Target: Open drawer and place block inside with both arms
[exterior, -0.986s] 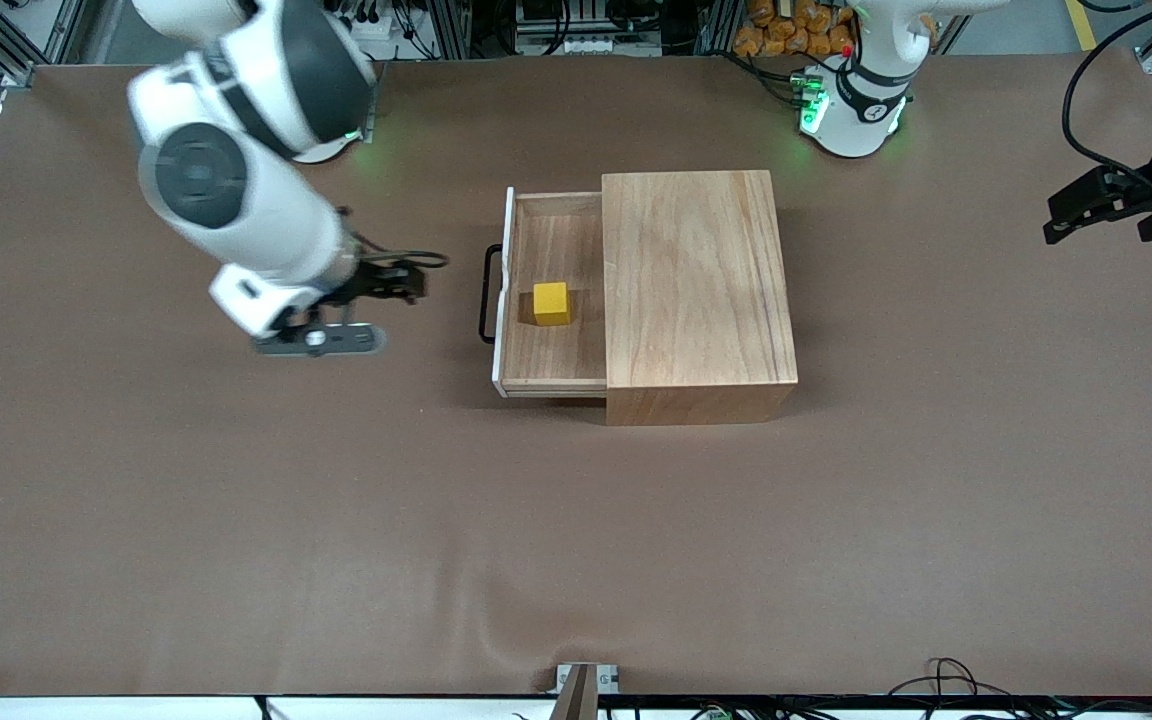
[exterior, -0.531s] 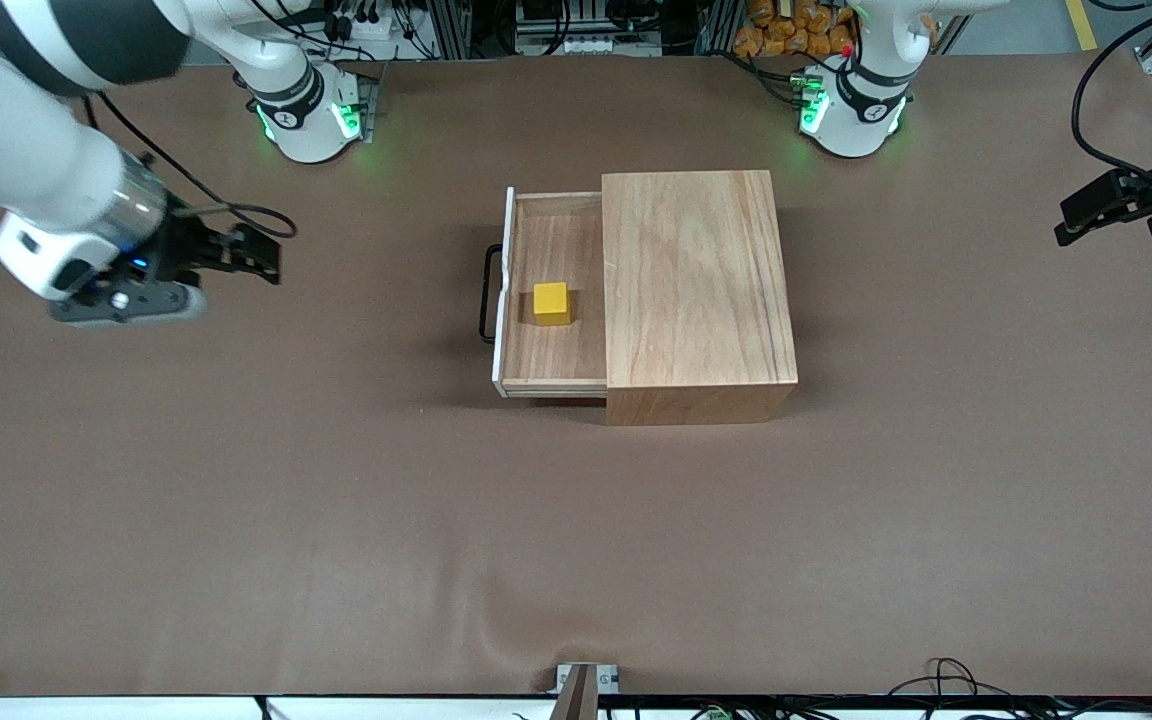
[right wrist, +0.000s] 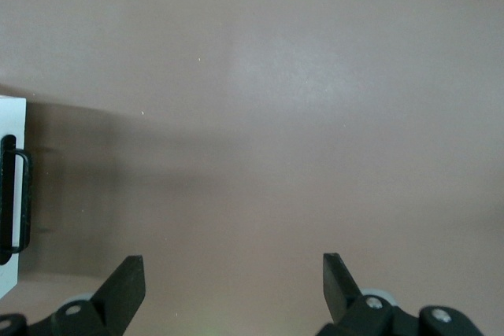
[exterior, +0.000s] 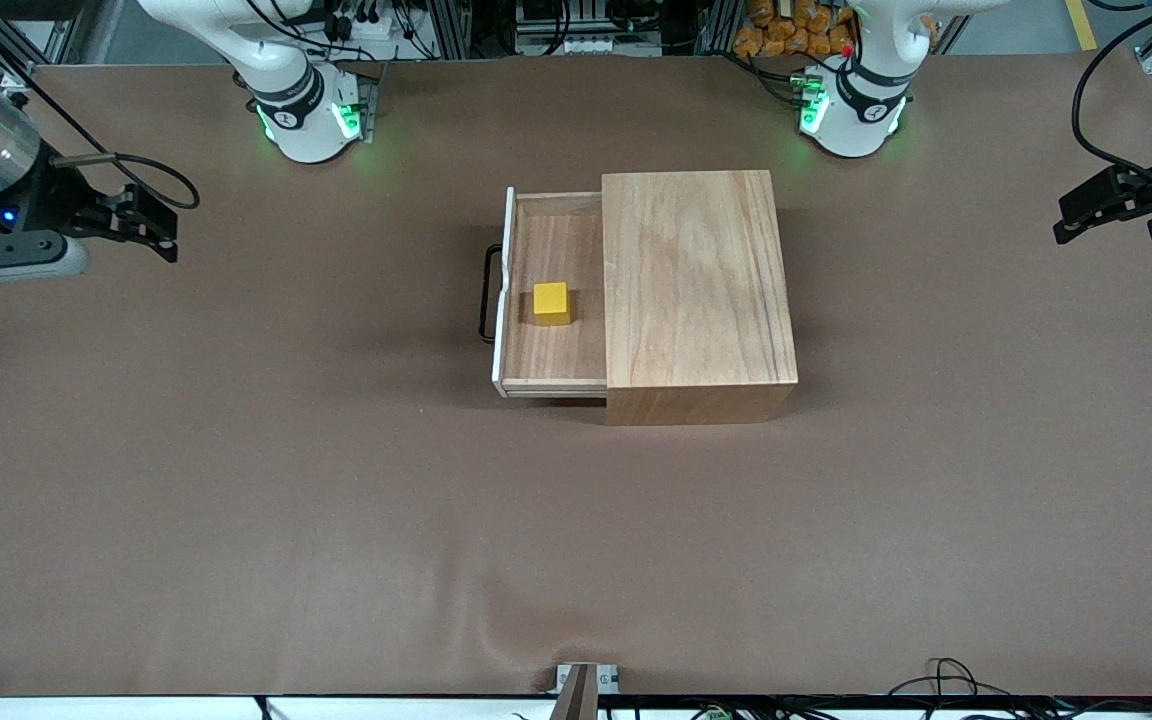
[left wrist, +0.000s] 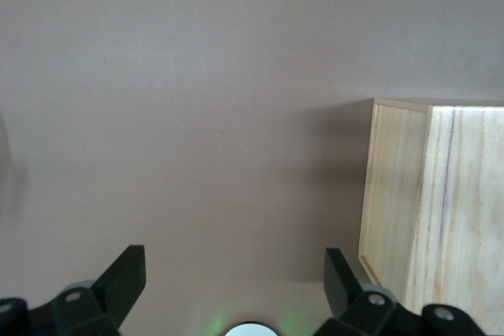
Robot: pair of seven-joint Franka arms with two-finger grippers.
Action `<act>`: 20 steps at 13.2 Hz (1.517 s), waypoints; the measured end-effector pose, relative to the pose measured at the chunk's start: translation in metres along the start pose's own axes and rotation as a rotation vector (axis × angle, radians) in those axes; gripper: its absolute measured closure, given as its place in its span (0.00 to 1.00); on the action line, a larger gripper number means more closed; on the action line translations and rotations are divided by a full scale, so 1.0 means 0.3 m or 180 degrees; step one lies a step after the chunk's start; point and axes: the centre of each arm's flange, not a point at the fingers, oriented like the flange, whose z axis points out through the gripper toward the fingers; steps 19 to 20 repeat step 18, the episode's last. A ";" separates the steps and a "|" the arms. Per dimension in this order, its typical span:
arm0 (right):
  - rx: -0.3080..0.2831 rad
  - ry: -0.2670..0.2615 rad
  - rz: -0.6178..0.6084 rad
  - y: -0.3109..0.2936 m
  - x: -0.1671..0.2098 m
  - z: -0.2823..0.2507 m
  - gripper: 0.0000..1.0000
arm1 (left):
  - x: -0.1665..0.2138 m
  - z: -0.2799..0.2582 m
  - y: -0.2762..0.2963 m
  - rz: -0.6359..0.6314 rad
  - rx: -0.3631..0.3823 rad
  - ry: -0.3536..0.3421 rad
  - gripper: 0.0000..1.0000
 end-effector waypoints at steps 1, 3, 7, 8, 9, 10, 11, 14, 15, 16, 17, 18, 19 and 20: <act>-0.0001 0.0022 0.0002 0.000 -0.017 -0.023 0.00 | 0.000 0.001 0.000 0.0015 0.0000 -0.0001 0.00; 0.0005 0.0054 0.0050 0.022 -0.045 -0.056 0.00 | 0.000 0.002 0.000 0.0046 0.0000 -0.0005 0.00; 0.0221 -0.0020 0.0281 0.135 -0.061 -0.046 0.00 | 0.000 0.004 0.000 0.0068 0.0000 -0.0008 0.00; 0.0241 -0.0029 0.0344 0.138 -0.063 -0.046 0.00 | 0.000 0.004 0.002 0.0071 0.0000 -0.0008 0.00; 0.0254 -0.0051 0.0431 0.125 -0.064 -0.045 0.00 | 0.000 0.003 0.004 0.0075 0.0001 -0.0006 0.00; 0.0252 -0.0065 0.0474 0.102 -0.064 -0.045 0.00 | 0.000 0.002 0.006 0.0079 0.0001 -0.0003 0.00; 0.0247 -0.0064 0.0464 0.085 -0.063 -0.046 0.00 | 0.000 -0.001 0.010 0.0086 0.0001 0.0001 0.00; 0.0243 -0.0061 0.0433 0.075 -0.065 -0.051 0.00 | -0.001 -0.005 0.017 0.0098 0.0002 0.0011 0.00; 0.0241 -0.0061 0.0426 0.073 -0.068 -0.054 0.00 | -0.001 -0.006 0.017 0.0098 0.0002 0.0012 0.00; 0.0239 -0.0058 0.0422 0.071 -0.069 -0.056 0.00 | -0.001 -0.006 0.017 0.0098 0.0002 0.0012 0.00; 0.0239 -0.0059 0.0417 0.070 -0.069 -0.057 0.00 | -0.001 -0.006 0.018 0.0099 0.0002 0.0013 0.00; 0.0238 -0.0061 0.0408 0.067 -0.070 -0.057 0.00 | -0.001 -0.006 0.019 0.0102 0.0002 0.0012 0.00; 0.0238 -0.0061 0.0408 0.067 -0.070 -0.057 0.00 | -0.001 -0.006 0.019 0.0102 0.0002 0.0012 0.00; 0.0238 -0.0061 0.0408 0.067 -0.070 -0.057 0.00 | -0.001 -0.006 0.019 0.0102 0.0002 0.0012 0.00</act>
